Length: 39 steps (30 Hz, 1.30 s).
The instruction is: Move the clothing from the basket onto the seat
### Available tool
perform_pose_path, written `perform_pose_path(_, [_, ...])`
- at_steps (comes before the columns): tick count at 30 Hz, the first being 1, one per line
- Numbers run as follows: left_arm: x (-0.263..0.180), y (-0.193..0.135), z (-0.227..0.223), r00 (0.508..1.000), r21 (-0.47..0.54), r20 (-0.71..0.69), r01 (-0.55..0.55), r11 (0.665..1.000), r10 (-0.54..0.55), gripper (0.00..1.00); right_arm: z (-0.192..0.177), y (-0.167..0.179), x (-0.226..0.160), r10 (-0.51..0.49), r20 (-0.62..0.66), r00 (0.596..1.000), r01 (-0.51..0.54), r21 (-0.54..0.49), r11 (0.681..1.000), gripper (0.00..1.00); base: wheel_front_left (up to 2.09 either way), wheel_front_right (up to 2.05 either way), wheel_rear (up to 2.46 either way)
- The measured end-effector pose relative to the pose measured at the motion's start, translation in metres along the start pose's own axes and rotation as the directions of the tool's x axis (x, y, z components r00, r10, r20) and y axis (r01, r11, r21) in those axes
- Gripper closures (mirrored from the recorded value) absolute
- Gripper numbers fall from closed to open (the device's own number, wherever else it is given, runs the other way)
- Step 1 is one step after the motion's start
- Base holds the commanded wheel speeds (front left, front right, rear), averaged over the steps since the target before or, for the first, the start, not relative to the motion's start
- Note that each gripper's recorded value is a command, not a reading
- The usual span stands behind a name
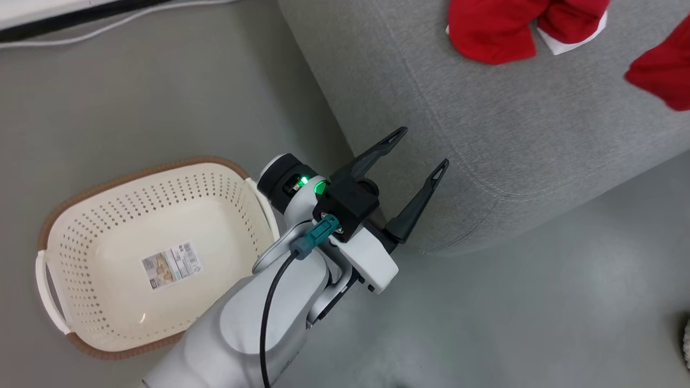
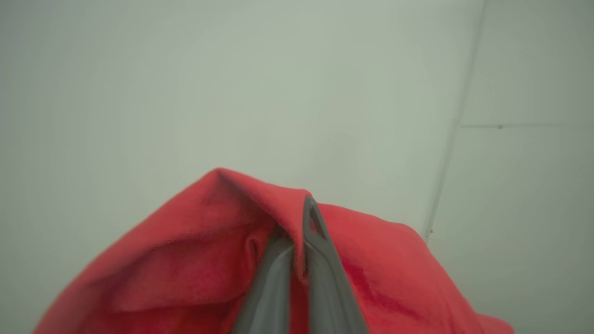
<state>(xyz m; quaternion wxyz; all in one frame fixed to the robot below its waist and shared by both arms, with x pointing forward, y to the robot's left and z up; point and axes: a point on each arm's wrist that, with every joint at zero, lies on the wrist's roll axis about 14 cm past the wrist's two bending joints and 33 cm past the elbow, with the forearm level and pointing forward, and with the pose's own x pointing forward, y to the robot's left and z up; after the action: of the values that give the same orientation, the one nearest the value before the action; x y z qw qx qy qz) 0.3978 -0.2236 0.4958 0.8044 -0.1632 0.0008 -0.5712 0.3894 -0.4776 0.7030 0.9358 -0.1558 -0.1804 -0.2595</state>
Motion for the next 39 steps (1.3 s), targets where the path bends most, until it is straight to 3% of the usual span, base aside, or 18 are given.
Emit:
perform_pose_path(6, [-0.003,0.027,-0.025,0.999,-0.023,-0.028,-0.037,0.999,0.037,0.0,-0.017,0.015,0.036,-0.007,0.0,1.0,0.007,-0.011,1.0,1.0,0.0,0.0,0.0])
perform_pose_path(14, [-0.019,0.064,-0.067,0.991,-0.059,-0.088,-0.111,0.992,0.105,0.0,-0.077,0.047,0.081,0.006,-0.087,0.996,-0.009,-0.041,0.999,1.0,0.0,0.0,0.0])
perform_pose_path(20, [-0.033,0.081,-0.087,0.981,-0.084,-0.124,-0.161,0.983,0.15,0.0,-0.112,0.05,0.101,-0.033,-0.146,0.989,0.021,-0.083,0.996,1.0,0.0,0.0,0.0])
perform_pose_path(26, [-0.05,0.089,-0.106,0.968,-0.107,-0.168,-0.207,0.973,0.187,0.0,-0.154,0.066,0.11,-0.05,-0.22,0.974,0.033,-0.083,0.996,1.0,0.0,0.0,0.0])
perform_pose_path(30, [-0.058,0.095,-0.115,0.959,-0.113,-0.189,-0.237,0.965,0.213,0.0,-0.177,0.093,0.112,-0.007,-0.257,0.966,-0.01,-0.066,0.998,1.0,0.0,0.0,0.0])
perform_pose_path(36, [-0.064,0.101,-0.11,0.953,-0.11,-0.185,-0.264,0.958,0.241,0.0,-0.233,0.117,0.081,0.03,-0.409,0.912,-0.042,-0.02,0.999,1.0,0.0,0.0,0.0])
perform_pose_path(37, [-0.064,0.101,-0.108,0.953,-0.111,-0.182,-0.266,0.957,0.244,0.0,-0.239,0.115,0.075,0.026,-0.43,0.903,-0.036,-0.015,0.999,0.98,0.0,0.0,0.0])
perform_pose_path(39, [-0.065,0.102,-0.104,0.952,-0.107,-0.177,-0.271,0.957,0.25,0.0,-0.251,0.115,0.064,0.024,-0.466,0.885,-0.028,-0.001,1.0,0.39,0.0,0.0,0.0])
